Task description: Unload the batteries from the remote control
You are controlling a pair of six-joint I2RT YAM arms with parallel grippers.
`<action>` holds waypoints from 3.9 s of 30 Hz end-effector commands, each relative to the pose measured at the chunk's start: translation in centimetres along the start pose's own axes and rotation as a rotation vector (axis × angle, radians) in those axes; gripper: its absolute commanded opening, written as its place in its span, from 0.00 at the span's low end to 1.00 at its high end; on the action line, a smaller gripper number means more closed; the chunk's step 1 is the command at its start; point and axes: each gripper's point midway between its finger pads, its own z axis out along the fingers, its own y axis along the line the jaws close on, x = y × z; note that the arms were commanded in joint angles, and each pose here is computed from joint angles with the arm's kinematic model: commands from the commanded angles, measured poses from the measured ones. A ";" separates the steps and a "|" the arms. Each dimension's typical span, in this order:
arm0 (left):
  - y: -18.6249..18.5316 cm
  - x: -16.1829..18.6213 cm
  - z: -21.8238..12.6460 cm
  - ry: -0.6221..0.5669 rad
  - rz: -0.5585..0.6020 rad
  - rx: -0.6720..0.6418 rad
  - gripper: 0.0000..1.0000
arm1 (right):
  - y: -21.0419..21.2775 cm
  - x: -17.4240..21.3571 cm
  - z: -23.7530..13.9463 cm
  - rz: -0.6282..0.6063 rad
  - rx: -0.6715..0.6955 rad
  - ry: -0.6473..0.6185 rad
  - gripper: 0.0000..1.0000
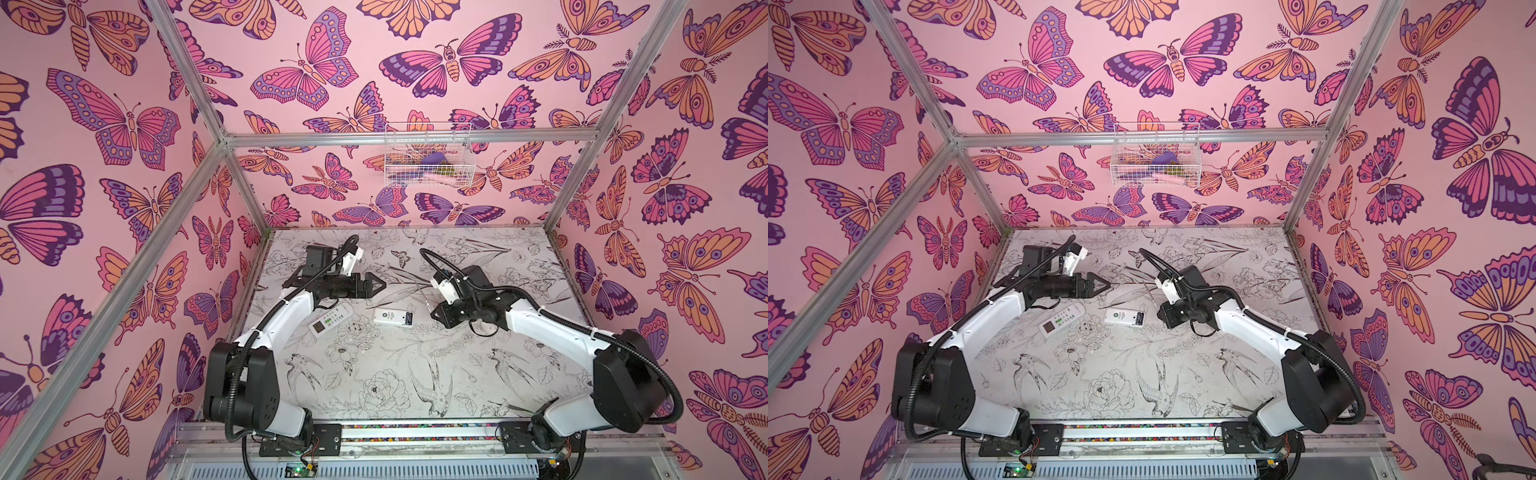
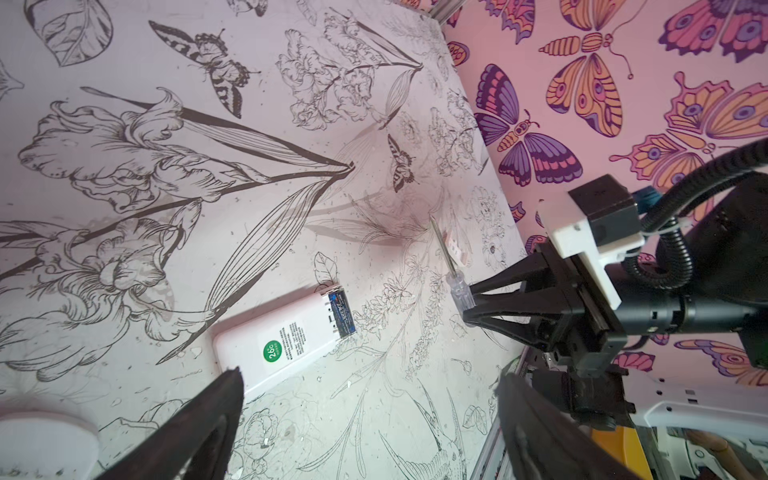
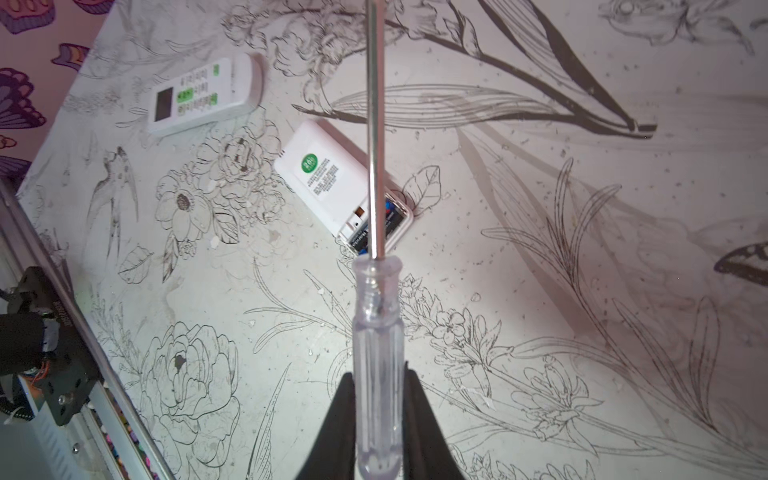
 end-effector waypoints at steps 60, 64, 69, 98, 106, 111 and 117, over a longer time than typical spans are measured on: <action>-5.4 2.6 1.3 0.117 -0.129 0.260 0.00 | 3.6 -4.1 -5.4 -0.705 0.353 -0.302 0.47; -4.5 1.3 0.0 0.051 -0.123 0.272 0.00 | 2.1 -5.0 -7.5 -0.451 0.273 -0.409 0.65; -3.6 -0.7 -2.0 -0.050 -0.123 0.297 0.00 | -0.8 -7.7 -10.2 0.025 0.114 -0.559 0.88; -5.0 -0.5 -1.8 -0.062 -0.114 0.443 0.00 | 6.5 -13.8 -2.5 0.650 -0.869 -0.432 0.76; -4.4 -0.5 -0.9 -0.067 -0.147 0.420 0.00 | 7.9 -12.9 -1.5 0.623 -0.908 -0.394 0.66; -4.3 -0.4 -0.9 -0.070 -0.157 0.410 0.00 | 9.3 -12.5 -1.2 0.589 -0.920 -0.351 0.61; -4.2 -0.6 -0.8 -0.073 -0.172 0.404 0.00 | 9.8 -12.5 -0.8 0.583 -0.933 -0.345 0.53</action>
